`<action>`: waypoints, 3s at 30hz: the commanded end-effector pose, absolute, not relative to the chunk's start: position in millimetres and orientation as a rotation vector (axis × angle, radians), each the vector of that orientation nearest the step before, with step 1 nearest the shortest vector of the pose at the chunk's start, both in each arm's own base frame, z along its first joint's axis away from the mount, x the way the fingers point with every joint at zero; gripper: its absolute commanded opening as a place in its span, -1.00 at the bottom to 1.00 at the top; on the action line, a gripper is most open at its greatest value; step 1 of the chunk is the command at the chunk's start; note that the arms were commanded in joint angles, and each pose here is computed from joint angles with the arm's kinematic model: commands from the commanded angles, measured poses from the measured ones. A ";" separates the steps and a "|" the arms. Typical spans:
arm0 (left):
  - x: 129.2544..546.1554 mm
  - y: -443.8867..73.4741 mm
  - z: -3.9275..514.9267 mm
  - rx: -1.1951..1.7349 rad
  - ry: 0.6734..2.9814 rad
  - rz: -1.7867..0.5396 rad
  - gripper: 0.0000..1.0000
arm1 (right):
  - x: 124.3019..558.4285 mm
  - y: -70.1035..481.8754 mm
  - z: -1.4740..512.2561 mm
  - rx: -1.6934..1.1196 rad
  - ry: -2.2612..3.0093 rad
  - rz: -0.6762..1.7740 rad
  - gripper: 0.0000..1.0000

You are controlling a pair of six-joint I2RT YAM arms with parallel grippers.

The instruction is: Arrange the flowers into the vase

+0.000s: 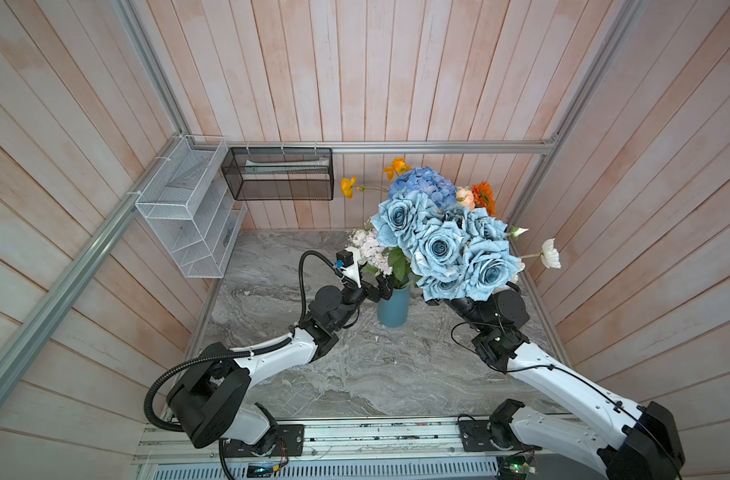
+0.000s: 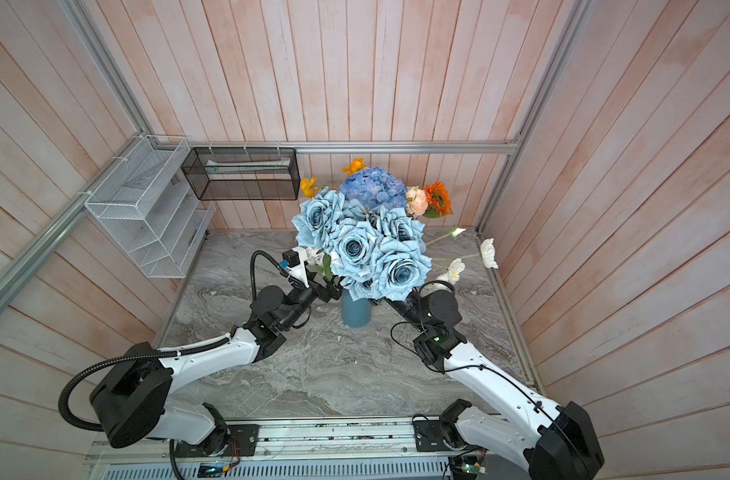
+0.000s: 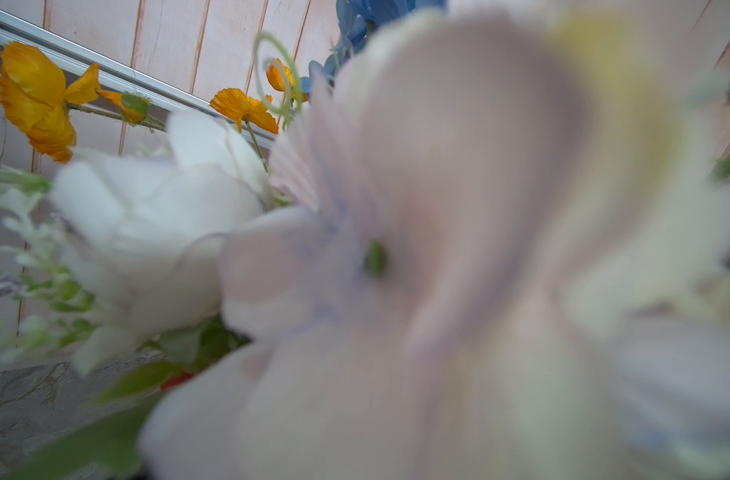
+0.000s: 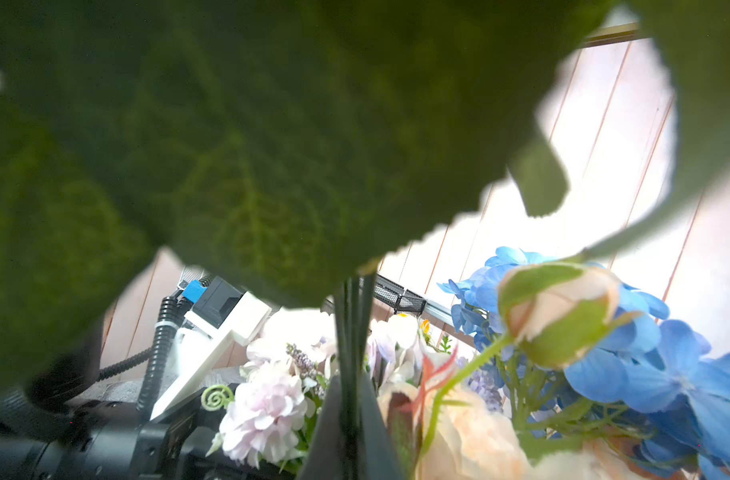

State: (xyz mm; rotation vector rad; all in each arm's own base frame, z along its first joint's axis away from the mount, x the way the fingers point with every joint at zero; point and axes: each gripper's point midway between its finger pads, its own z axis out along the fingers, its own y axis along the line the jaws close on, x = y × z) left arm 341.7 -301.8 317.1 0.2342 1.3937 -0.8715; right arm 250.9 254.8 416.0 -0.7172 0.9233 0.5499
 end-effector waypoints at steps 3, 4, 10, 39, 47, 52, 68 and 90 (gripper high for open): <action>344.0 -302.8 319.7 0.227 1.389 -0.882 1.00 | 253.3 256.2 405.8 -0.689 0.938 0.625 -1.00; 344.1 -302.3 320.3 0.223 1.388 -0.882 1.00 | 254.4 256.7 402.8 -0.687 0.948 0.631 -1.00; 344.6 -302.4 319.8 0.219 1.392 -0.883 1.00 | 263.7 255.9 377.6 -0.657 1.024 0.660 -1.00; 343.2 -300.4 321.4 0.213 1.387 -0.883 1.00 | 308.1 255.9 267.4 -0.620 1.401 0.618 -1.00; 342.9 -299.1 321.3 0.214 1.388 -0.877 1.00 | 289.5 250.2 303.5 -0.612 1.313 0.663 -0.43; 342.3 -298.9 322.9 0.215 1.383 -0.880 1.00 | 278.3 245.0 334.7 -0.604 1.234 0.673 -0.31; 341.6 -298.4 324.4 0.217 1.383 -0.875 1.00 | 293.5 250.2 293.2 -0.596 1.340 0.661 -0.94; 340.0 -296.0 322.2 0.211 1.385 -0.879 1.00 | 298.6 249.3 227.9 -0.624 1.534 0.634 -1.00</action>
